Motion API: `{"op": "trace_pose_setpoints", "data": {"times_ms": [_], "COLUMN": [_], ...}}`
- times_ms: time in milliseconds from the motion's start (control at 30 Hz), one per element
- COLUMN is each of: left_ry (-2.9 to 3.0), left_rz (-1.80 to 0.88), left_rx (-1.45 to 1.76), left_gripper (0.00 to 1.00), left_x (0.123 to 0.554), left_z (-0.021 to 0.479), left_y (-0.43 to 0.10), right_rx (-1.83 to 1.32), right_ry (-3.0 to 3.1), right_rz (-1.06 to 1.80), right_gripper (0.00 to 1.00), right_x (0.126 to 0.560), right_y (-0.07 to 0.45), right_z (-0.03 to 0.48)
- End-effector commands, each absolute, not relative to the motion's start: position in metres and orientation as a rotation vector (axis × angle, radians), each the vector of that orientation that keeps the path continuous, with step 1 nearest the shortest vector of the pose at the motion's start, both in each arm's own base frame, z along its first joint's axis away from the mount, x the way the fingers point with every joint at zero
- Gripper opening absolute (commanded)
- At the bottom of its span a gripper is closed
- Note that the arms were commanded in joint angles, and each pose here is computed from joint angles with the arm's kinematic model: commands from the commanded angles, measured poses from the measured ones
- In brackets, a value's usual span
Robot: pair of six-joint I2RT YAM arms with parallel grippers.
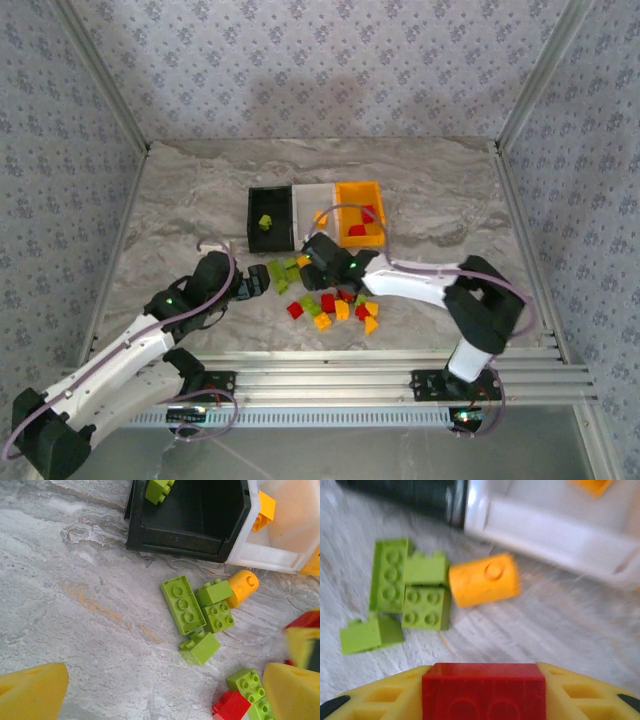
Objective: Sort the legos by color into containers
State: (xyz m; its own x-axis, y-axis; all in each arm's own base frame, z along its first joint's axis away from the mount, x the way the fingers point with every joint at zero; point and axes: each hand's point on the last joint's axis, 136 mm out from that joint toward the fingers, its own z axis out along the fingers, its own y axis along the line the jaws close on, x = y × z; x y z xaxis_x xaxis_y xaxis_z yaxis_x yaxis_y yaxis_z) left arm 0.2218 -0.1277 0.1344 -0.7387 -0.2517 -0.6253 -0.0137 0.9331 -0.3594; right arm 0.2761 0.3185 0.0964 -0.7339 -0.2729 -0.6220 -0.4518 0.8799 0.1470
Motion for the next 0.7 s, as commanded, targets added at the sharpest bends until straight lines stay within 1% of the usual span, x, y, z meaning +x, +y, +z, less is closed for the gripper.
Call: {"op": "trace_pose_setpoints", "data": {"times_ms": [0, 100, 333, 500, 600, 667], "left_ry": [2.371, 2.370, 2.385, 2.400, 2.416, 2.427], "left_rz": [-0.430, -0.444, -0.470, -0.484, -0.497, -0.505], "left_rx": [-0.216, -0.213, -0.183, -0.152, -0.128, -0.110], "left_gripper": [1.00, 1.00, 1.00, 1.00, 1.00, 1.00], "left_x": [0.223, 0.223, 0.221, 0.219, 0.219, 0.219], "left_z": [0.130, 0.128, 0.126, 0.125, 0.123, 0.121], "left_y": [-0.125, -0.127, -0.133, -0.137, -0.141, -0.145], "right_rx": [-0.354, -0.250, -0.009, 0.130, 0.179, 0.186], "right_ry": [2.359, 2.363, 2.429, 2.445, 2.465, 2.464], "right_rz": [0.372, 0.350, 0.230, 0.213, 0.227, 0.250], "right_gripper": [0.51, 0.51, 0.52, 0.53, 0.56, 0.60], "right_x": [0.307, 0.334, 0.396, 0.426, 0.437, 0.442], "right_y": [0.284, 0.264, 0.232, 0.213, 0.208, 0.209], "right_z": [0.132, 0.139, 0.129, 0.119, 0.111, 0.111]}}
